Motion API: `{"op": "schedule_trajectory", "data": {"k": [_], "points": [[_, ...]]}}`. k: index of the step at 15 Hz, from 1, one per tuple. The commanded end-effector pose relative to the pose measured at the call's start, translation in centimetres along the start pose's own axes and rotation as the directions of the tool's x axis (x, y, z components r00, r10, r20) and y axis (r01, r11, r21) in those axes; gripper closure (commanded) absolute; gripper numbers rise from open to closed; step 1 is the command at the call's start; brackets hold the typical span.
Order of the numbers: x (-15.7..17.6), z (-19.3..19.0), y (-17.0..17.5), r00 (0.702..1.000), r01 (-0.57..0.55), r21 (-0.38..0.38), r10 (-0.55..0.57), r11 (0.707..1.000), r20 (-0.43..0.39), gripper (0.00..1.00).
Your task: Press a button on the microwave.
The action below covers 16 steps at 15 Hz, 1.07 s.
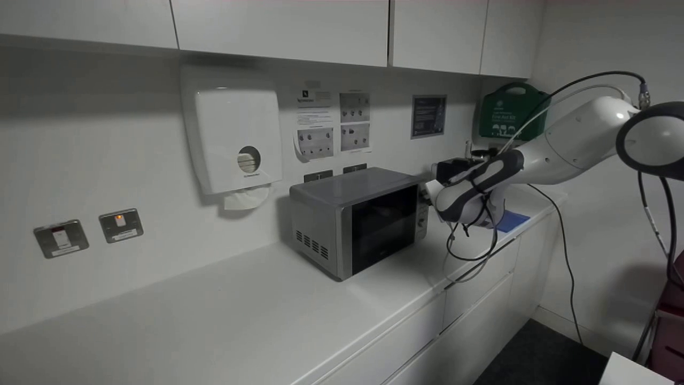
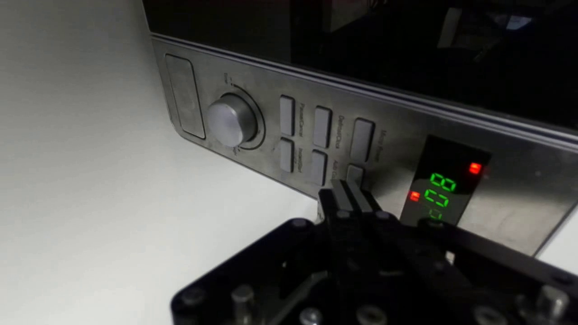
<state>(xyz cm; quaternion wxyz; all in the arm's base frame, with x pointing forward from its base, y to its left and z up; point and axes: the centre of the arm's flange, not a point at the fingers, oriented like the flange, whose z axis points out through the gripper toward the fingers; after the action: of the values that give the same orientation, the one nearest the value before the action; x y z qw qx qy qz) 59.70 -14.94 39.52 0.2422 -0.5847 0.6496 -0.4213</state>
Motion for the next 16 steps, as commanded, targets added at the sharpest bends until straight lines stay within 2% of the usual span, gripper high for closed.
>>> {"op": "schedule_trajectory", "data": {"k": [1, 3, 8, 10, 12, 14, 16], "points": [[-0.4, 0.4, -1.4, 0.998, -0.01, 0.017, 0.009, 1.0, 0.056, 1.0], [-0.3, -1.3, -0.7, 0.997, 0.029, -0.018, -0.028, 0.999, 0.07, 1.0], [-2.6, -5.8, 0.1, 0.971, 0.112, -0.116, -0.084, 0.987, 0.223, 1.0], [-3.6, -7.1, 0.1, 0.968, 0.143, -0.152, -0.106, 0.978, 0.23, 1.0], [-3.7, -8.4, 0.8, 0.961, 0.192, -0.245, -0.131, 0.95, 0.245, 1.0], [-2.8, -9.2, 1.8, 0.948, 0.252, -0.349, -0.158, 0.903, 0.276, 1.0], [-1.9, -9.9, 2.6, 0.939, 0.302, -0.456, -0.177, 0.837, 0.296, 1.0]]}}
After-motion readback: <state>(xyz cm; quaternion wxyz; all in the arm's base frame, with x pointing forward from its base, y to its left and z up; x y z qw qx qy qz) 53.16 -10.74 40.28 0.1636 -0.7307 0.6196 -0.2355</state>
